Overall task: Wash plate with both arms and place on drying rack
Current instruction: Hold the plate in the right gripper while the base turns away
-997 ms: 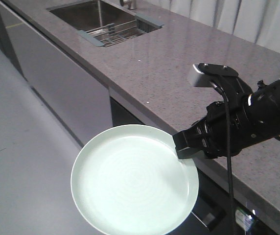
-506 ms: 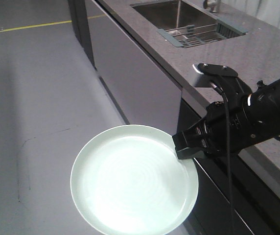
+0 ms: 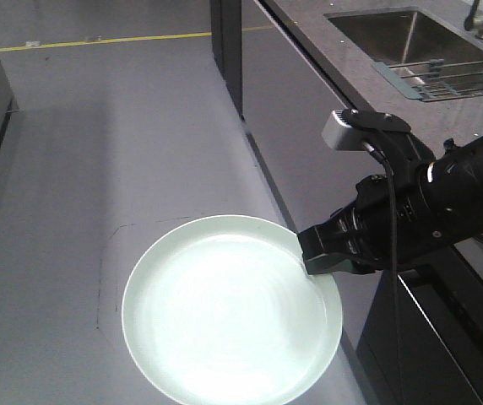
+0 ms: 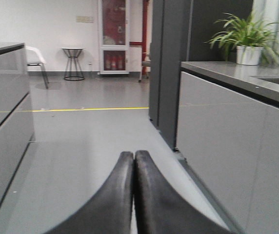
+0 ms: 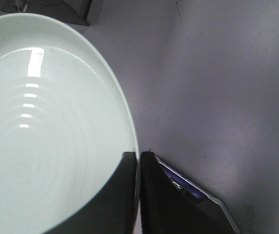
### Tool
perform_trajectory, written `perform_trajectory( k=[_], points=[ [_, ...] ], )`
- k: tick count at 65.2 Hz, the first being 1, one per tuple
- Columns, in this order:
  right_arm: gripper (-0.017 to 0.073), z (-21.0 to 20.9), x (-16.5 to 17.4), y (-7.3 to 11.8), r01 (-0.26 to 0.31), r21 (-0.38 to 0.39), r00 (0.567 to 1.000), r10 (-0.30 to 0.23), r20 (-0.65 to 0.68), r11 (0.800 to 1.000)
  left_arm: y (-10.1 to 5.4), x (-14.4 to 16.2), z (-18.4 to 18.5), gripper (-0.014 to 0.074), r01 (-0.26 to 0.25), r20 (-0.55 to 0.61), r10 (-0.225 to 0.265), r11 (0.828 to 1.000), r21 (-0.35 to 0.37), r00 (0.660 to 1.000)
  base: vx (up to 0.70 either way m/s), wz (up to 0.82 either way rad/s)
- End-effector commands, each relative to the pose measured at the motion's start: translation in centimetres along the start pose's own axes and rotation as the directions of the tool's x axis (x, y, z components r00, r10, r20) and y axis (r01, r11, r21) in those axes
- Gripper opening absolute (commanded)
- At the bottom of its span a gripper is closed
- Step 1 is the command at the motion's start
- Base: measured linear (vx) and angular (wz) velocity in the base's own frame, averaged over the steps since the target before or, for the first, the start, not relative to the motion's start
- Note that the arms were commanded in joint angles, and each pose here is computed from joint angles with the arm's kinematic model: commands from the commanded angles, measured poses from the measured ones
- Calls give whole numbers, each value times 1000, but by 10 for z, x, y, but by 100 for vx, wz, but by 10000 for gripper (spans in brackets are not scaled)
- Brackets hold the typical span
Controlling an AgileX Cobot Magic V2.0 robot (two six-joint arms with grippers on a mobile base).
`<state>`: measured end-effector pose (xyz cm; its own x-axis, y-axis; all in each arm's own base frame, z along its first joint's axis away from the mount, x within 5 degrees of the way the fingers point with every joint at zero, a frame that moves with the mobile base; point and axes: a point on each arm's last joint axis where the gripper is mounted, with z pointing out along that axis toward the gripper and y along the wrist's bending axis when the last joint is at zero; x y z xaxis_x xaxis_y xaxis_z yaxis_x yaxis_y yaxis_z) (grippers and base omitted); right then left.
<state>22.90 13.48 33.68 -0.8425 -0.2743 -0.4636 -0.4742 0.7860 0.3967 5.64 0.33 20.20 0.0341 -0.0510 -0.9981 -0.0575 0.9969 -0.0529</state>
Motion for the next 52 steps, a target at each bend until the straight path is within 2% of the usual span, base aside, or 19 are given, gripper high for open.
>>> perform_trajectory(
  k=[1, 52],
  points=[
    [-8, -15, -6, 9, 14, -25, 996, -12, 85, 1000, -1, -15, -2, -6, 9, 108, -11, 1000, 13, 994, 9, 35],
    [-8, -15, -6, 9, 14, -25, 996, -12, 85, 1000, -1, -15, -2, -6, 9, 108, -11, 1000, 13, 994, 12, 37]
  ],
)
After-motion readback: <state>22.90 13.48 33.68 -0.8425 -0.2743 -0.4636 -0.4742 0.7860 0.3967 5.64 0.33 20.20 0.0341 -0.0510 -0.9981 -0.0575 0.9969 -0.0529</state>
